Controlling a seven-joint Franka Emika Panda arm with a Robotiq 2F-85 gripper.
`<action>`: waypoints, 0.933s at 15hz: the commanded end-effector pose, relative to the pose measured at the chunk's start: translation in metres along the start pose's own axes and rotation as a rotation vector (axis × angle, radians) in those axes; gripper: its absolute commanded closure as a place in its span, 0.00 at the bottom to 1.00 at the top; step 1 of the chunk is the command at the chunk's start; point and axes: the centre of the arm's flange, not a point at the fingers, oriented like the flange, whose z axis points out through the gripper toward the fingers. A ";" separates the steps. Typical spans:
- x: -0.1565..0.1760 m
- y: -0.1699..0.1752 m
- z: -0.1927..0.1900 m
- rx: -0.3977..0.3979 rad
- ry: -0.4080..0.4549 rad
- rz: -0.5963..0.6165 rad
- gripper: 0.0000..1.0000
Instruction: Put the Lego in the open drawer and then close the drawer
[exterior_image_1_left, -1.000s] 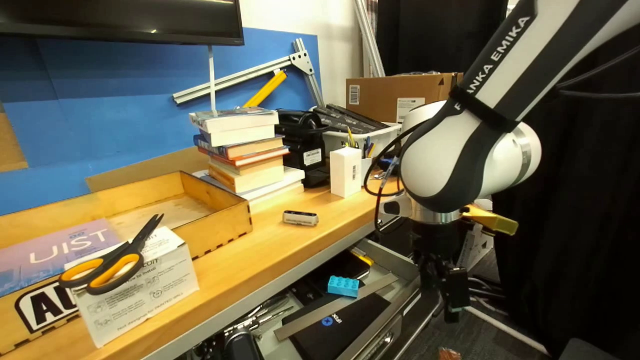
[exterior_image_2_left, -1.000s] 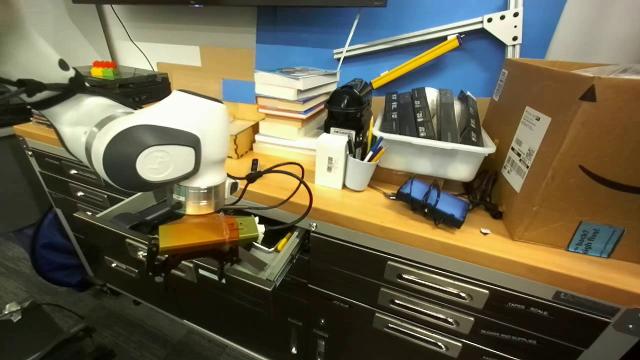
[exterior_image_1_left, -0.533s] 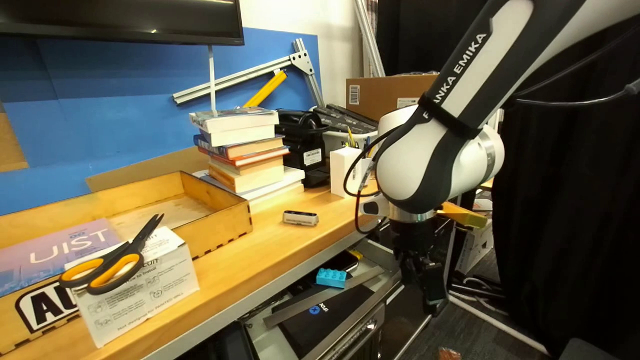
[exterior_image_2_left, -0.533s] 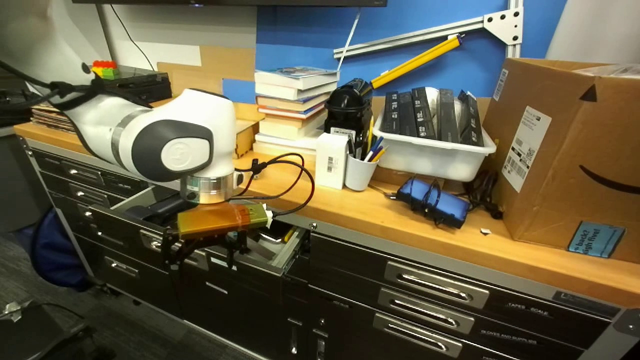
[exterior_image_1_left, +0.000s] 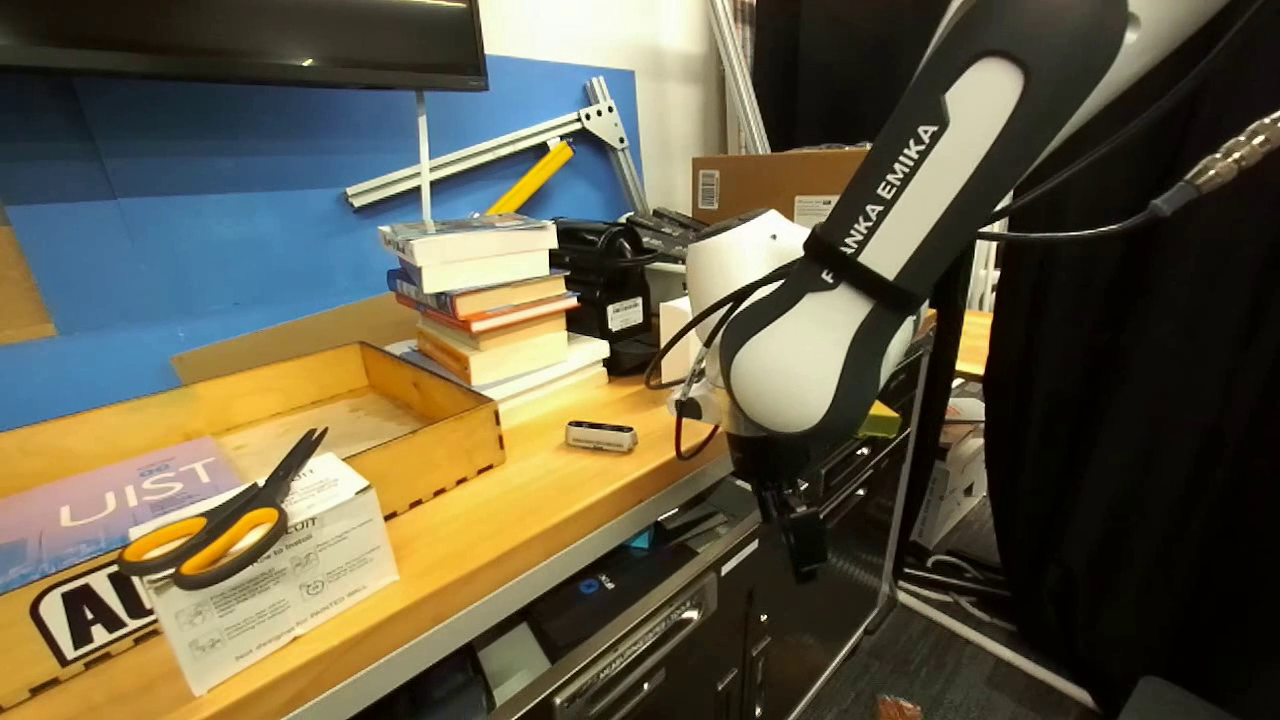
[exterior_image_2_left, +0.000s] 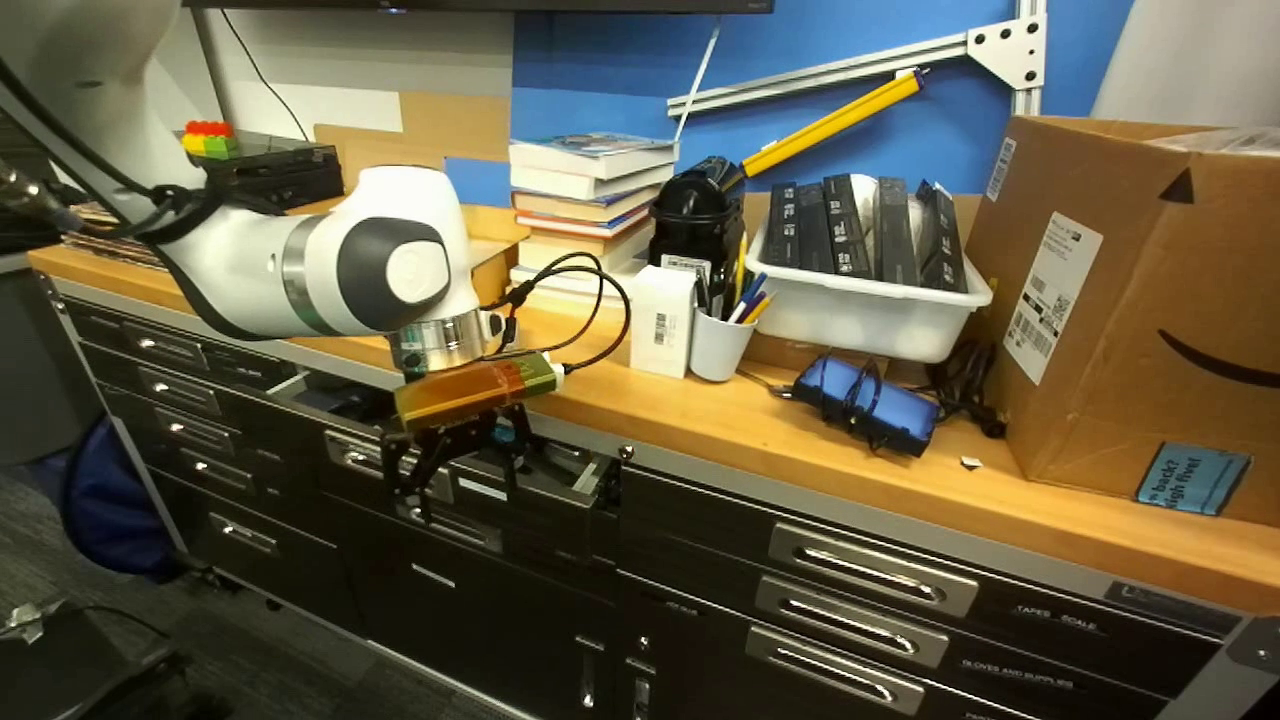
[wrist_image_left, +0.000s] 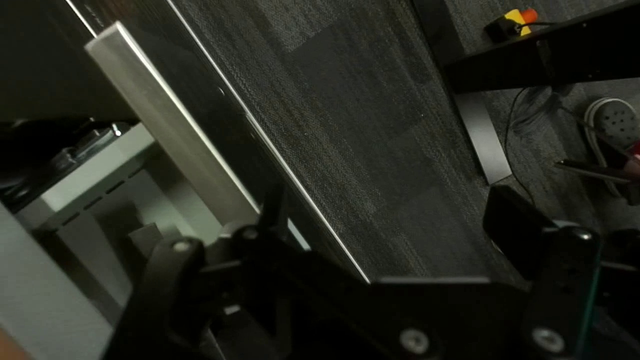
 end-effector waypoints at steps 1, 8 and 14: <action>0.024 0.014 0.004 0.075 0.003 -0.067 0.00; 0.052 0.028 0.000 0.086 0.044 -0.068 0.00; 0.064 0.035 -0.007 -0.142 0.076 0.066 0.00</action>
